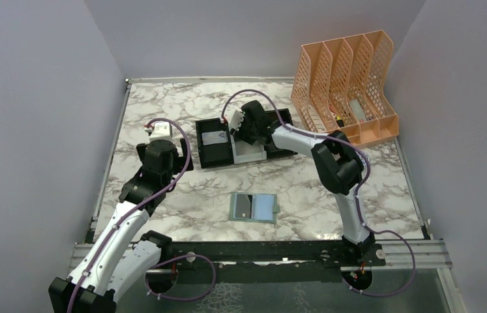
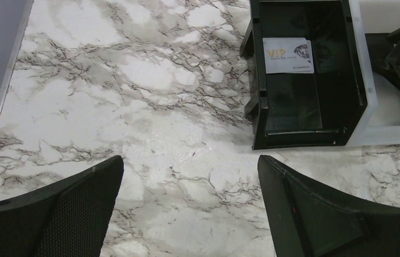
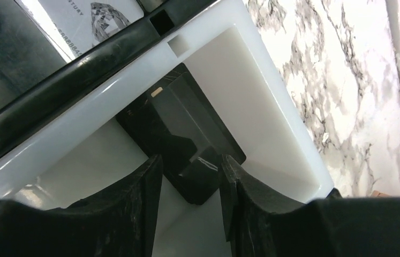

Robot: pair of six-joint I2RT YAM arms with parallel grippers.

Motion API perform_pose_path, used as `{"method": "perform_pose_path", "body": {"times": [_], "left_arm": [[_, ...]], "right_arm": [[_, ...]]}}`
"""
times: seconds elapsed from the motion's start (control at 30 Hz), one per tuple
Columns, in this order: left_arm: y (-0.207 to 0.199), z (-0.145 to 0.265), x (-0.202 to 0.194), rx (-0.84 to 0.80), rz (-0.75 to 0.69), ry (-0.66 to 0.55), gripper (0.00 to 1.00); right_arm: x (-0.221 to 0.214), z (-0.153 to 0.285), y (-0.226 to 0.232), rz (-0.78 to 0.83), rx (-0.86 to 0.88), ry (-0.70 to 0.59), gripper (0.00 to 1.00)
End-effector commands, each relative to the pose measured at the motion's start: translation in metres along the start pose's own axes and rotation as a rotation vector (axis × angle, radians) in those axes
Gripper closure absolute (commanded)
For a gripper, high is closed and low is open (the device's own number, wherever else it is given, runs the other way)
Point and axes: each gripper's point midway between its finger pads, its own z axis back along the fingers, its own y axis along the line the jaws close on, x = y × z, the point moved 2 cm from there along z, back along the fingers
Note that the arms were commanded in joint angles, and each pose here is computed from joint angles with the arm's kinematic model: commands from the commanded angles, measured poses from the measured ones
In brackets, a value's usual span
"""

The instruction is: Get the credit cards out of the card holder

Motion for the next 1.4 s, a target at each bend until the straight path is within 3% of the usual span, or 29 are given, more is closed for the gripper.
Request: {"method": "perform_pose_path", "body": {"times": [0.0,0.3,0.53,0.77,0.87,0.93,1.07,1.17,1.37], "left_arm": [[-0.004,-0.001,0.000,-0.029,-0.005,-0.004,0.01],[-0.008,-0.002,-0.002,-0.047,-0.008,0.010,0.01],[-0.007,-0.002,-0.001,-0.041,-0.004,0.008,0.01],[-0.008,-0.003,-0.003,-0.049,-0.004,0.012,0.01],[-0.012,-0.003,-0.003,-0.068,-0.004,0.013,0.01],[-0.015,-0.004,-0.003,-0.091,-0.003,0.016,0.01],[-0.026,-0.005,-0.006,-0.152,-0.005,0.035,0.01],[-0.036,-0.005,-0.009,-0.211,-0.009,0.061,0.01],[-0.082,0.004,-0.018,-0.488,0.051,0.127,0.01]], "right_arm": [[0.031,0.027,-0.010,-0.130,-0.011,-0.123,0.56],[0.045,0.108,-0.015,-0.521,-0.112,-0.290,0.54],[0.024,0.153,0.017,-0.890,-0.057,-0.295,0.47],[0.017,0.188,0.064,-1.121,0.146,-0.322,0.40],[0.012,0.199,0.082,-1.243,0.226,-0.286,0.23],[0.011,0.205,0.102,-1.289,0.331,-0.292,0.21],[0.015,0.221,0.139,-1.353,0.597,-0.396,0.06],[0.004,0.228,0.159,-1.423,0.705,-0.412,0.05],[-0.009,0.220,0.180,-1.439,0.760,-0.248,0.07]]}}
